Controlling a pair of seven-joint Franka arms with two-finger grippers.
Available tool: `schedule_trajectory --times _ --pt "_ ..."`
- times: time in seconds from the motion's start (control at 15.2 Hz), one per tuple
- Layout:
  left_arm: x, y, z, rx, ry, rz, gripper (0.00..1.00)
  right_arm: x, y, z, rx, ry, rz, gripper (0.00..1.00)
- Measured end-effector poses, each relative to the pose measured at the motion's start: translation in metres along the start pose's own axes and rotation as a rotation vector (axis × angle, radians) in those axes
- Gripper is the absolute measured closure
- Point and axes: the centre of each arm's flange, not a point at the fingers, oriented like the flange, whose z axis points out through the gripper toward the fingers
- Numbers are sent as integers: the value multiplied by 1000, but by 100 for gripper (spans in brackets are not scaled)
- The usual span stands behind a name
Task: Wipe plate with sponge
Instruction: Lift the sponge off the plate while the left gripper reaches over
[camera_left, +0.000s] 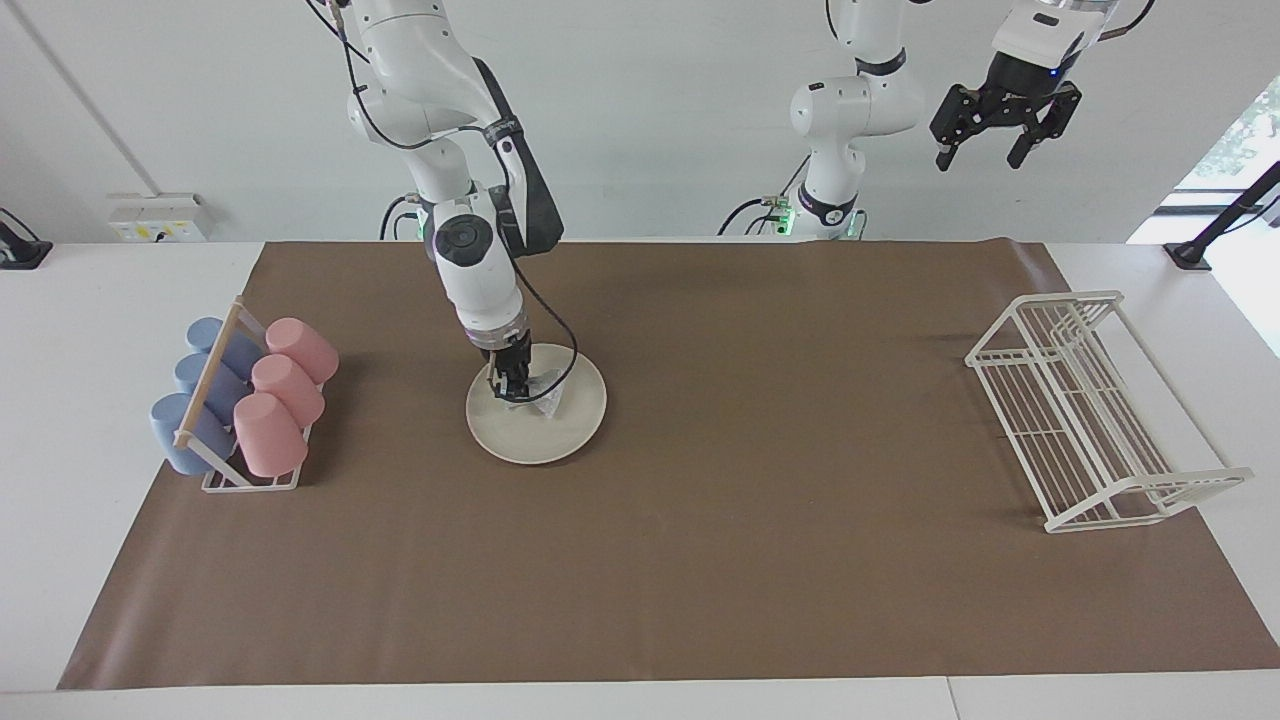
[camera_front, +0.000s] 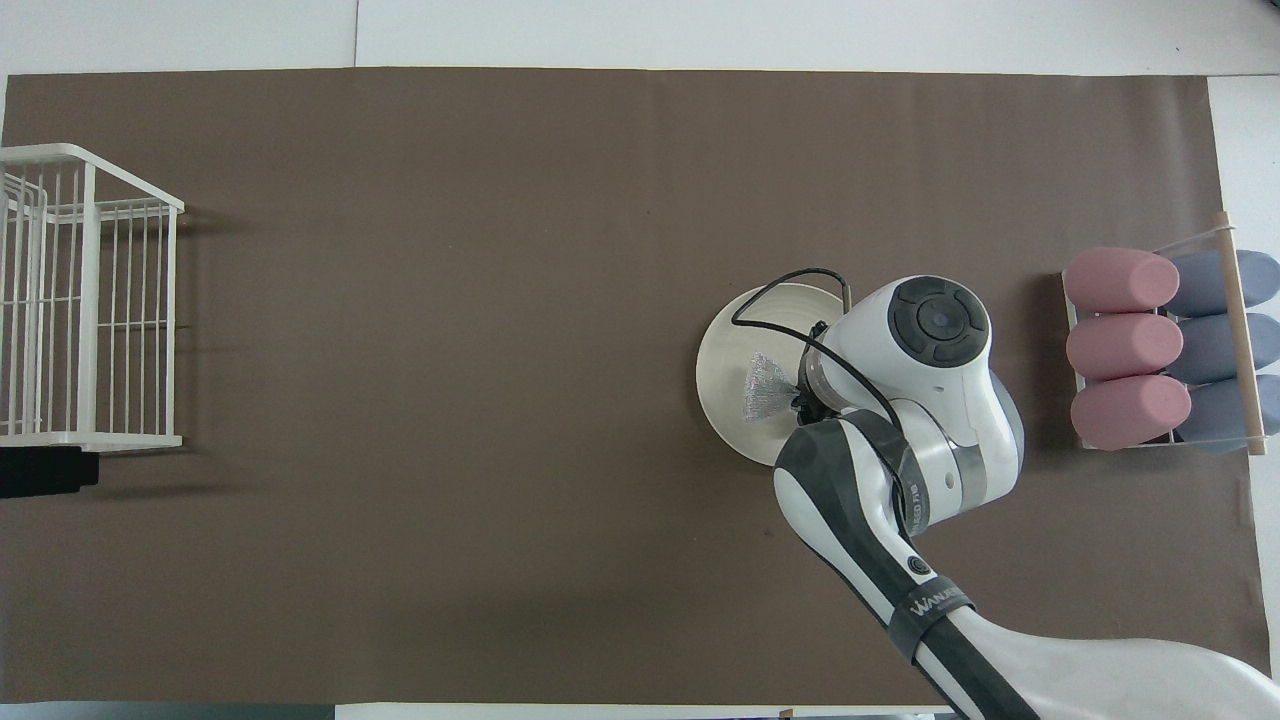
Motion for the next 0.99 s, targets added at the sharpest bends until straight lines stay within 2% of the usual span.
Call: schedule_trajectory --times 0.33,0.46,0.66,0.99 --pt "1 -6 0 -4 3 -11 0 -61 12 -66 -9 2 -70 90" --pt "1 -9 1 -45 0 -21 0 -86 25 -83 -16 6 -90 90" --pt "3 -8 7 -197 -13 -52 0 -104 37 -105 -35 19 -108 90" --pt "30 18 65 -553 -24 -179 0 -132 59 -127 -40 26 -110 90"
